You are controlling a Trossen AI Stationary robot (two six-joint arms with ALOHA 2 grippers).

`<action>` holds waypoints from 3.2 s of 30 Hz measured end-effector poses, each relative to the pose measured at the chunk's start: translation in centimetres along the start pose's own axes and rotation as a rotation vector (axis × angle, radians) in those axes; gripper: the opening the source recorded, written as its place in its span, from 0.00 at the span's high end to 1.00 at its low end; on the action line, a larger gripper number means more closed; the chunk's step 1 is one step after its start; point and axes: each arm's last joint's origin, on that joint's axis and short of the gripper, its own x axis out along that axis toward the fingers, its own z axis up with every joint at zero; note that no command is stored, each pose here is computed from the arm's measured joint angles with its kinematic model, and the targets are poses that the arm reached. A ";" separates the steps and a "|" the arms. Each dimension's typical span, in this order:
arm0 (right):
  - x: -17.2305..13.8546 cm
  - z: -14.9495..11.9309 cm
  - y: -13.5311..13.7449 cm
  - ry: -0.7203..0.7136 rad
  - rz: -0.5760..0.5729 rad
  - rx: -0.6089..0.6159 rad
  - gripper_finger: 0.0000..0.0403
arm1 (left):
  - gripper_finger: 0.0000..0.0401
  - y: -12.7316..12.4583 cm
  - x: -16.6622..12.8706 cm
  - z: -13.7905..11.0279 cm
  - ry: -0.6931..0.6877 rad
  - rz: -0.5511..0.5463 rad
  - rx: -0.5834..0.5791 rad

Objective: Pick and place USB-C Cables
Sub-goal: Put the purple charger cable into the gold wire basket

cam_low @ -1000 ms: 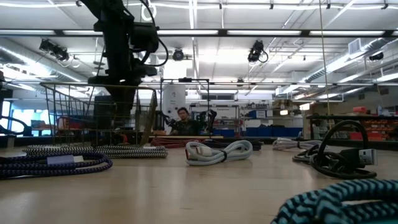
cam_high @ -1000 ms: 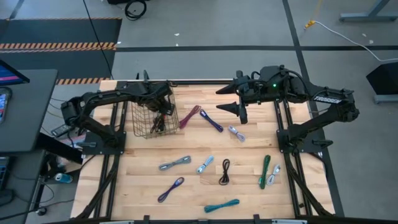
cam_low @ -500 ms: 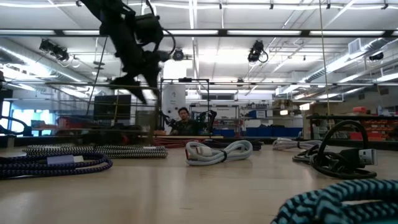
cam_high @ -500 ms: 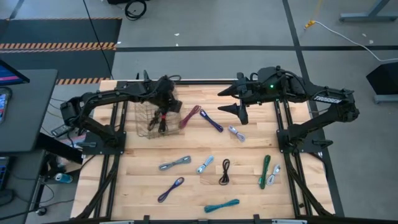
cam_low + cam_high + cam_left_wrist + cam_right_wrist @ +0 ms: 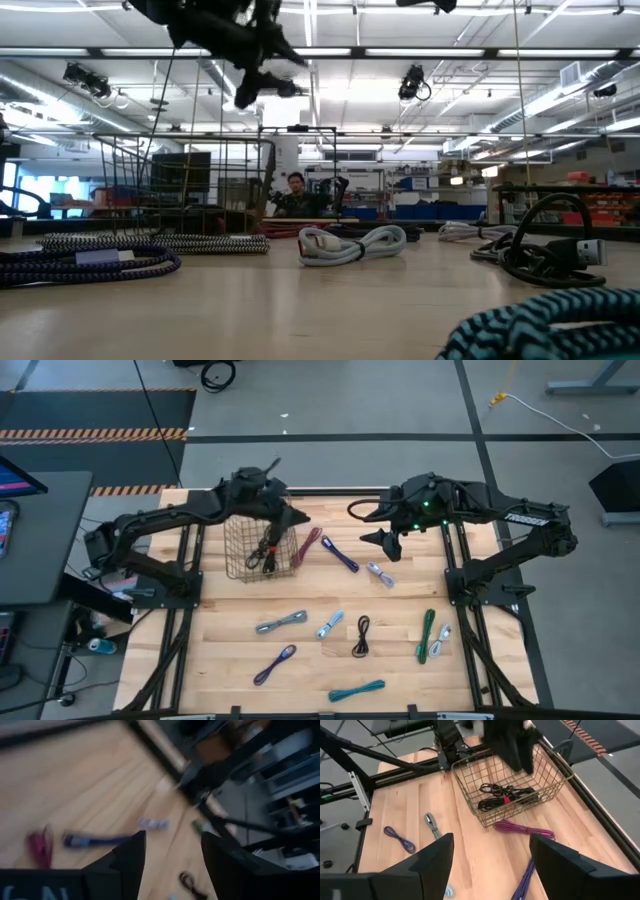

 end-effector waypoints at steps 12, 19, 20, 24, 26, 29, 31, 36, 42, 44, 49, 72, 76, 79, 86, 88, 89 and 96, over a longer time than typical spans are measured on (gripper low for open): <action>0.9 -2.2 -0.6 0.188 -0.092 0.079 0.35 | 0.51 -7.0 -6.9 2.0 -0.357 -0.309 0.286; 3.9 -3.6 -0.8 0.256 -0.097 0.062 0.35 | 0.51 -8.2 -7.7 1.5 -0.356 -0.365 0.269; 4.3 -3.9 -0.8 0.277 -0.093 0.062 0.35 | 0.51 -8.3 -7.7 1.5 -0.358 -0.376 0.257; 6.3 -5.9 -1.1 0.435 -0.100 0.105 0.35 | 0.52 -8.9 -7.6 1.3 -0.359 -0.407 0.262; 7.1 -7.2 -1.3 0.537 -0.125 0.151 0.35 | 0.52 -9.1 -7.6 1.2 -0.357 -0.415 0.266; 8.4 -9.3 -1.8 0.674 -0.185 0.204 0.35 | 0.52 -9.4 -7.7 1.2 -0.376 -0.440 0.279; 9.3 -10.7 -2.0 0.730 -0.212 0.226 0.35 | 0.52 -9.5 -7.7 1.2 -0.382 -0.447 0.282; 11.0 -14.0 -2.6 0.850 -0.267 0.263 0.34 | 0.52 -9.6 -7.7 1.2 -0.385 -0.450 0.286; 13.3 -16.1 -3.3 0.823 -0.269 0.274 0.34 | 0.52 -9.6 -7.7 1.2 -0.370 -0.468 0.293; 13.8 -16.5 -3.6 0.802 -0.267 0.283 0.34 | 0.52 -9.6 -7.7 1.2 -0.370 -0.468 0.293; 14.9 -17.3 -4.6 0.795 -0.273 0.269 0.34 | 0.52 -9.6 -7.7 1.2 -0.370 -0.469 0.294; 19.6 -19.9 -8.2 0.918 -0.195 0.253 0.44 | 0.52 -9.6 -7.7 1.2 -0.367 -0.467 0.290; 19.1 -19.5 -8.2 0.903 -0.208 0.240 0.65 | 0.52 -9.6 -7.7 1.2 -0.366 -0.467 0.290; 18.4 -19.2 -8.0 0.895 -0.187 0.263 0.87 | 0.52 -9.6 -7.7 1.2 -0.366 -0.466 0.290; 15.8 -16.4 -6.3 0.756 -0.157 0.317 0.91 | 0.52 -9.5 -7.6 1.1 -0.353 -0.458 0.285; 14.7 -14.7 -5.6 0.677 -0.133 0.318 0.91 | 0.52 -9.4 -7.6 1.0 -0.350 -0.455 0.284; 14.2 -13.8 -5.2 0.631 -0.120 0.323 0.91 | 0.52 -9.4 -7.6 1.0 -0.350 -0.455 0.284; 10.3 -6.3 -3.2 0.233 0.002 0.259 0.91 | 0.52 -9.5 -7.6 1.1 -0.351 -0.456 0.285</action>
